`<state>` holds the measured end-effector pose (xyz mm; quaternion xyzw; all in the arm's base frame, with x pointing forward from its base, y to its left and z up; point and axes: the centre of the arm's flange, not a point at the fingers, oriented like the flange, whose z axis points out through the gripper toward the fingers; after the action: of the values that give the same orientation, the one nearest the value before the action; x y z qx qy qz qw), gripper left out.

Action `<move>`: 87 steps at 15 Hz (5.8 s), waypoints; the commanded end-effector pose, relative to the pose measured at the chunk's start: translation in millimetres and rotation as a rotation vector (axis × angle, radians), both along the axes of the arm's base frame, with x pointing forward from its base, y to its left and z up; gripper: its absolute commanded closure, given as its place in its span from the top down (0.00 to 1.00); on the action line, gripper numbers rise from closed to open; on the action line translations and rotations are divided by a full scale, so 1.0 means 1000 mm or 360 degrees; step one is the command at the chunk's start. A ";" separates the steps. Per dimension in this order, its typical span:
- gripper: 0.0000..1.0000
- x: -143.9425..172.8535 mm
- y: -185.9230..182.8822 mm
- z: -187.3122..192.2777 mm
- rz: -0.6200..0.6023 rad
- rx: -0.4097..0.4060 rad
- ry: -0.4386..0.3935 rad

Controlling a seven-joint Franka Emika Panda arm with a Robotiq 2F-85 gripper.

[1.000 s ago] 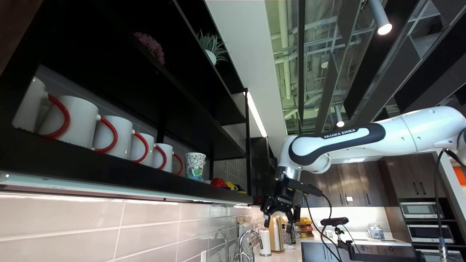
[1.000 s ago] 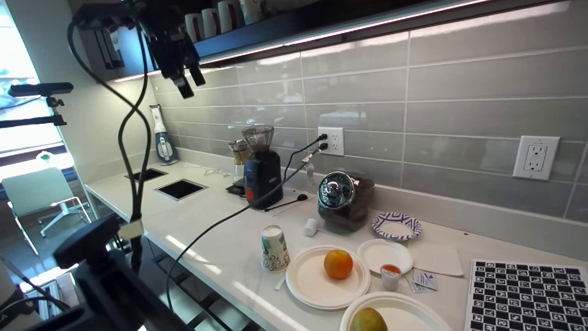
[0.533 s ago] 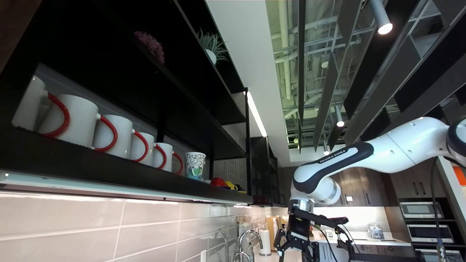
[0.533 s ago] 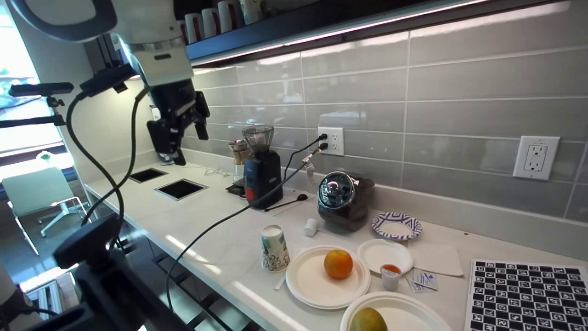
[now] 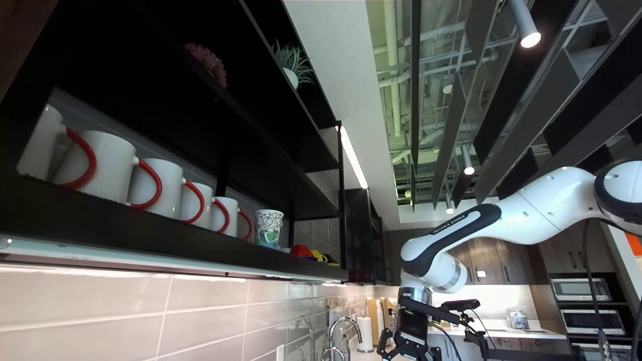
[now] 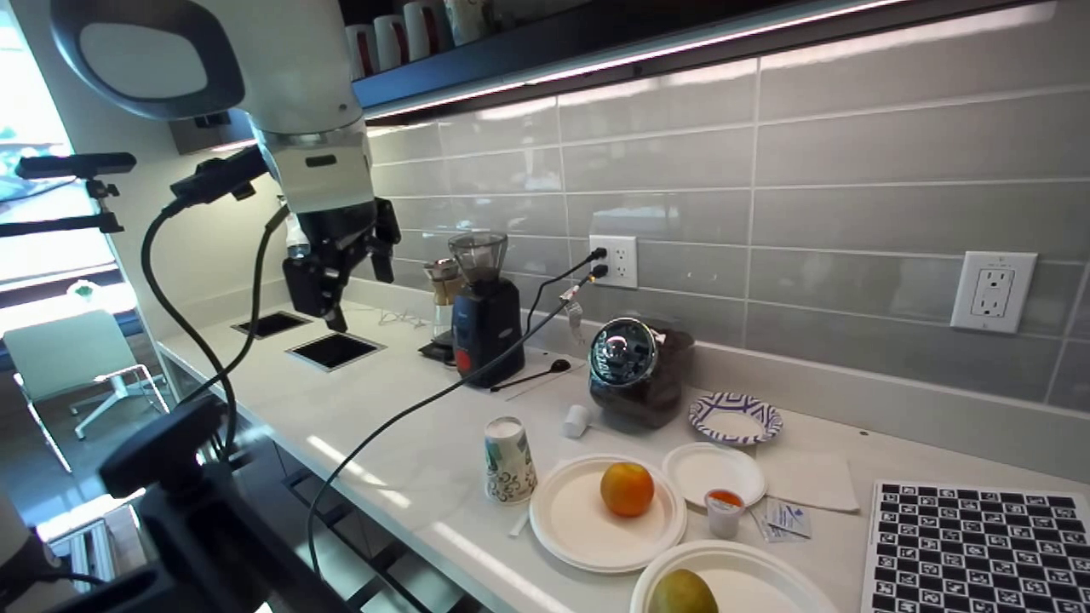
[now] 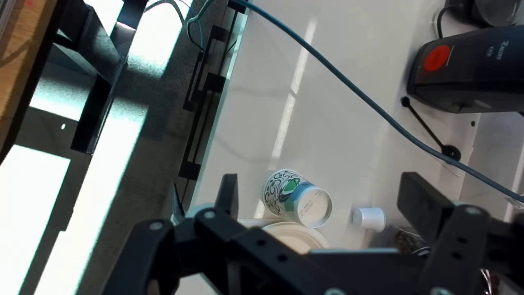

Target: Pick up the two cups from the counter and put them on the shelf

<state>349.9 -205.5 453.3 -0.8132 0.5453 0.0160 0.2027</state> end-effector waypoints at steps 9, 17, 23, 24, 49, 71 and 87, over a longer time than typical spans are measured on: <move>1.00 0.078 -0.136 -0.121 -0.0675 0.0412 0.0290; 1.00 0.143 -0.154 -0.204 -0.0692 0.0570 0.0402; 1.00 0.168 -0.142 -0.256 -0.0571 0.0626 0.0554; 1.00 0.172 -0.139 -0.262 -0.0554 0.0641 0.0569; 1.00 0.218 -0.117 -0.324 -0.0284 0.0966 0.0821; 0.37 0.191 -0.091 -0.216 -0.0145 0.0715 0.0603; 0.37 0.109 -0.040 -0.057 -0.0227 0.0169 0.0216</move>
<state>504.3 -272.7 358.1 -0.7503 0.6053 0.1471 0.2215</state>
